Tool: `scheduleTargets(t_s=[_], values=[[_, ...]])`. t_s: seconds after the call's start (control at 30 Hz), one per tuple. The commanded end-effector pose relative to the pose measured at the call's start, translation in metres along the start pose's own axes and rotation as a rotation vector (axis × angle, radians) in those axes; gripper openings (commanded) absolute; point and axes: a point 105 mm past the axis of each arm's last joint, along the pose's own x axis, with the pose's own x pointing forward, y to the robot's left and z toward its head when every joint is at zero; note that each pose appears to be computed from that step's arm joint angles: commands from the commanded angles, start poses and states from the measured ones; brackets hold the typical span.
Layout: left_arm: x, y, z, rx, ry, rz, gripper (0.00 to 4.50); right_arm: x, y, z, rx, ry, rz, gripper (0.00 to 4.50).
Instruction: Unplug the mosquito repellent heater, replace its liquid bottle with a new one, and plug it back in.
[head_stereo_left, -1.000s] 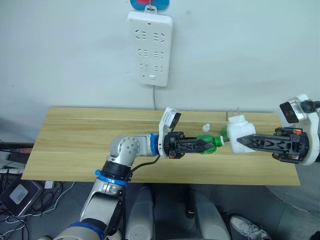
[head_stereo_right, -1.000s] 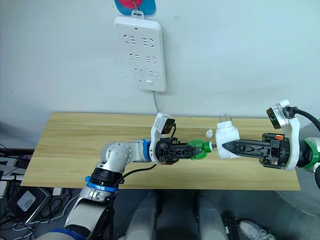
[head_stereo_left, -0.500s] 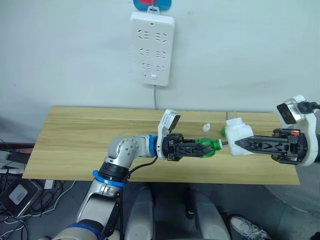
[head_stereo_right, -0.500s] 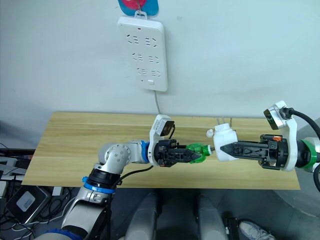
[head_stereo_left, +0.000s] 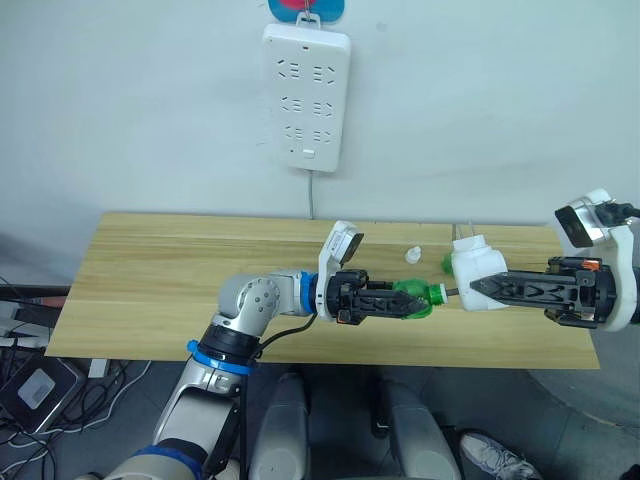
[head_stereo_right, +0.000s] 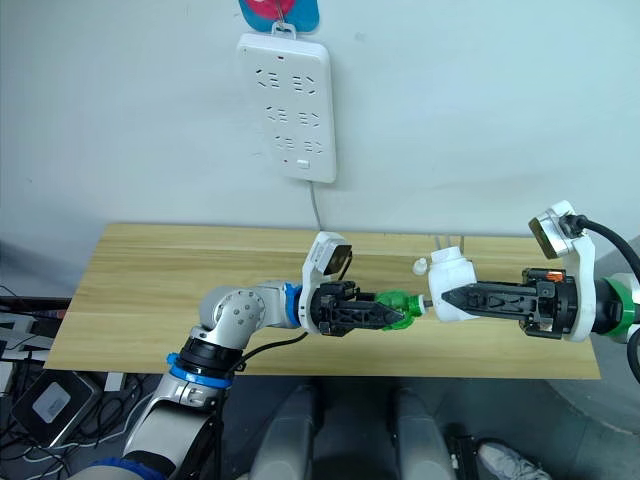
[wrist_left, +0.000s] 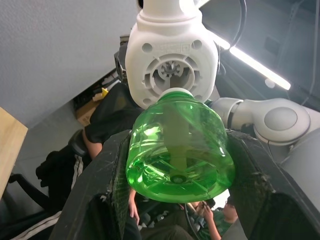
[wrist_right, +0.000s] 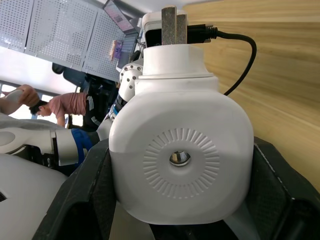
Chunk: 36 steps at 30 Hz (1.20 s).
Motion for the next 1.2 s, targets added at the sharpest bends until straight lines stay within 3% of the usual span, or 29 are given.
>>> scheduleTargets(t_s=[0.03,0.37,0.97,1.1,1.2], values=[[0.009,-0.005,0.011,0.046,-0.016,-0.032,2.33,0.004,0.013,-0.005,-0.029,0.043,0.044,2.97],[0.010,-0.008,0.011,0.057,0.007,-0.049,2.33,0.007,0.011,-0.003,-0.037,0.024,0.030,2.97],[0.016,-0.009,0.002,0.057,0.038,-0.074,2.33,0.038,0.020,-0.003,-0.157,0.022,0.022,2.97],[0.015,-0.008,0.002,0.053,0.034,-0.069,2.33,0.039,0.023,-0.002,-0.165,0.029,0.038,4.33],[0.013,-0.007,0.004,0.049,0.028,-0.061,2.33,0.037,0.023,-0.004,-0.160,0.056,0.042,4.48]])
